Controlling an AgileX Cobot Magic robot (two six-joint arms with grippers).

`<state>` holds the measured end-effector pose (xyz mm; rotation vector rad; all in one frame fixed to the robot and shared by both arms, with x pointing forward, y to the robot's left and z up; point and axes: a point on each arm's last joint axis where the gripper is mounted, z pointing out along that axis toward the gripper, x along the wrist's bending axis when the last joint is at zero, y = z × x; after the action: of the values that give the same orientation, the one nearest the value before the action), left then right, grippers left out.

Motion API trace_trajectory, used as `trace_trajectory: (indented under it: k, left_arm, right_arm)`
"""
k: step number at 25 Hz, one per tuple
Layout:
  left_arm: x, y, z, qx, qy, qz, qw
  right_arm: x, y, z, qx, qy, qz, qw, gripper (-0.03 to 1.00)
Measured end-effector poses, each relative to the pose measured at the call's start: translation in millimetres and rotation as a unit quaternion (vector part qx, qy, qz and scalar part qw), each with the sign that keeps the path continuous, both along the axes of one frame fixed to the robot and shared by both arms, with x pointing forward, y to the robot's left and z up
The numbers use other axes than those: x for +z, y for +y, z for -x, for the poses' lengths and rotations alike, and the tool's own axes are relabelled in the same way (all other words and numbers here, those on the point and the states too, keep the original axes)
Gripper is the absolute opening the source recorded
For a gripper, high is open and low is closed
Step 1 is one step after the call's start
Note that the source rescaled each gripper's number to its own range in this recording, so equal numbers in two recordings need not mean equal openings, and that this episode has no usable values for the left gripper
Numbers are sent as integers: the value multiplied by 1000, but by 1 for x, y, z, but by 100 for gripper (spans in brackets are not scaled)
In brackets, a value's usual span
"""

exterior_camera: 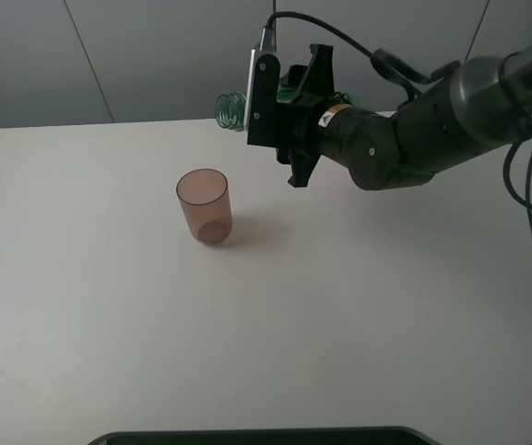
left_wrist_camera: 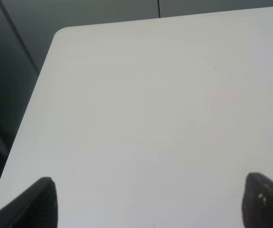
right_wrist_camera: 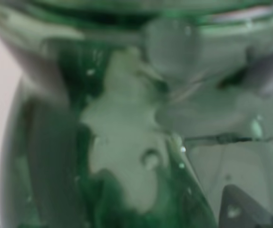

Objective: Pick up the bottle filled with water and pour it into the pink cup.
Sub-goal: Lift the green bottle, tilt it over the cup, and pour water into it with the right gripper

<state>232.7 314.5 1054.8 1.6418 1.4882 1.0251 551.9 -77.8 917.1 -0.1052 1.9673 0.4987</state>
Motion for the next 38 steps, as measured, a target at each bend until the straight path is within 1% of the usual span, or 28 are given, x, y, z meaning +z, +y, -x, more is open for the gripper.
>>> trace_trajectory:
  k: [4, 7, 14, 23, 34, 38]
  left_arm:
    - [0, 0, 0, 2, 0, 1, 1000]
    - [0, 1, 0, 8, -1, 3, 1000]
    - [0, 1, 0, 11, -1, 5, 1000]
    - [0, 1, 0, 11, -1, 5, 1000]
    - [0, 1, 0, 11, -1, 5, 1000]
    - [0, 1, 0, 11, -1, 5, 1000]
  right_arm:
    - [-5, 2, -2, 6, 0, 15, 1000, 0]
    - [-2, 4, -5, 11, -11, 23, 1000, 0]
    - [1, 6, -8, 27, -40, 63, 997, 0]
    - [-1, 6, -8, 40, -51, 96, 993, 0]
    - [-1, 6, -8, 46, -58, 111, 991, 0]
    - [-1, 6, -8, 52, -64, 123, 989, 0]
